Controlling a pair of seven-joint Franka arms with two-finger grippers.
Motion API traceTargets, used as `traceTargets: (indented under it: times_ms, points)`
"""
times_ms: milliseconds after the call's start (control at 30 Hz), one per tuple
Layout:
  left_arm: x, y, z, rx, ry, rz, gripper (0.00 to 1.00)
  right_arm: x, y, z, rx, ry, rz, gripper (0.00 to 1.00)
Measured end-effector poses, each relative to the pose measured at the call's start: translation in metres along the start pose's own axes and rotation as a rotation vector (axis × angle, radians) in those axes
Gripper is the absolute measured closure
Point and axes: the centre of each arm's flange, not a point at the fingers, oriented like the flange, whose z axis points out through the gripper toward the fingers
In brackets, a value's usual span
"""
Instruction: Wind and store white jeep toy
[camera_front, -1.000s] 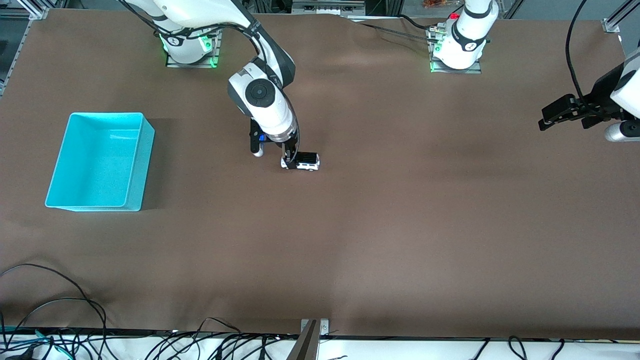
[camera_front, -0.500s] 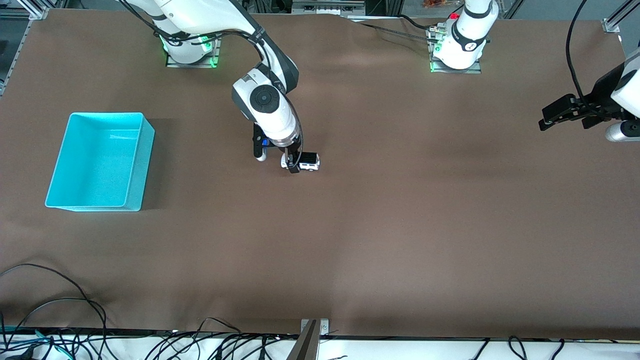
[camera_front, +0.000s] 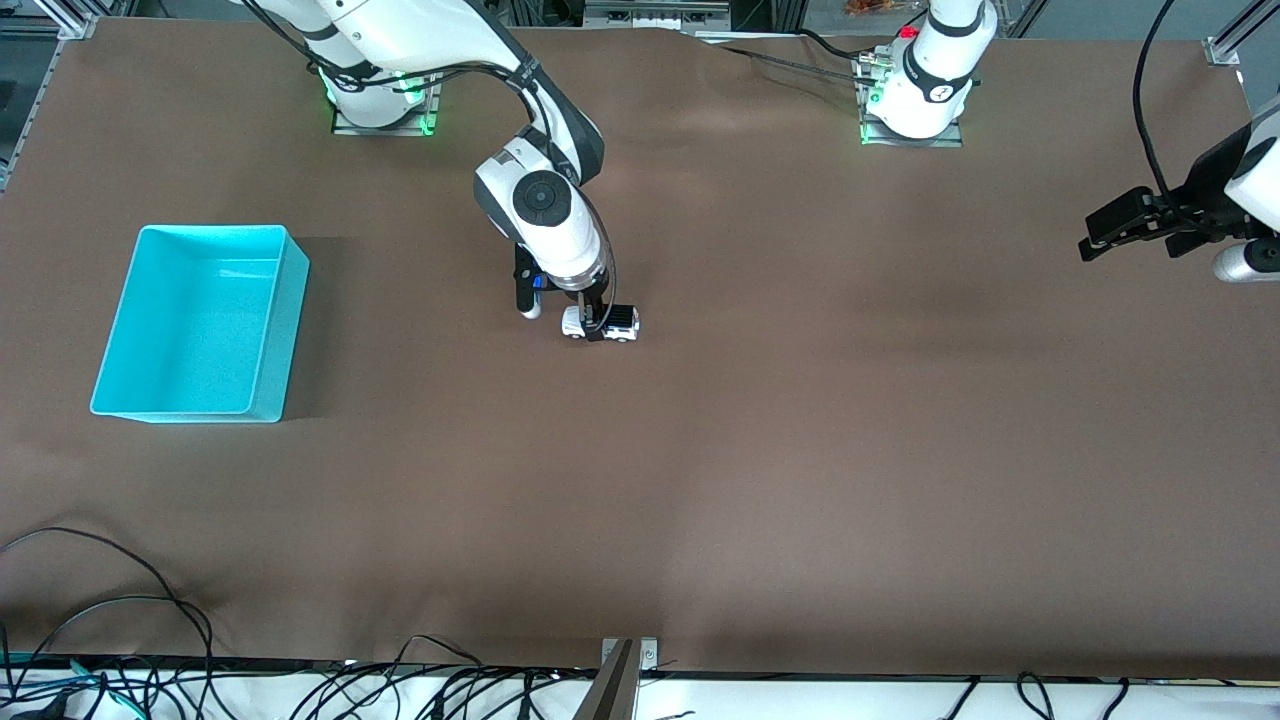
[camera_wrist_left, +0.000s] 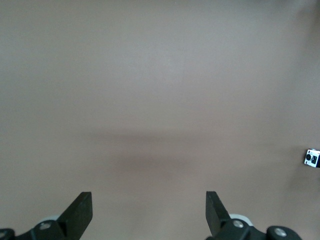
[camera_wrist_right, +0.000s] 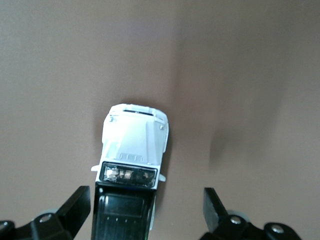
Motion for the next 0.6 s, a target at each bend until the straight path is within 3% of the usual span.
traceTargets:
  times_ms: [600]
  points:
    - [0.000,0.000,0.000,0.000,0.000,0.000,0.00,-0.004,-0.001,0.016,-0.003,0.006,-0.005,0.03]
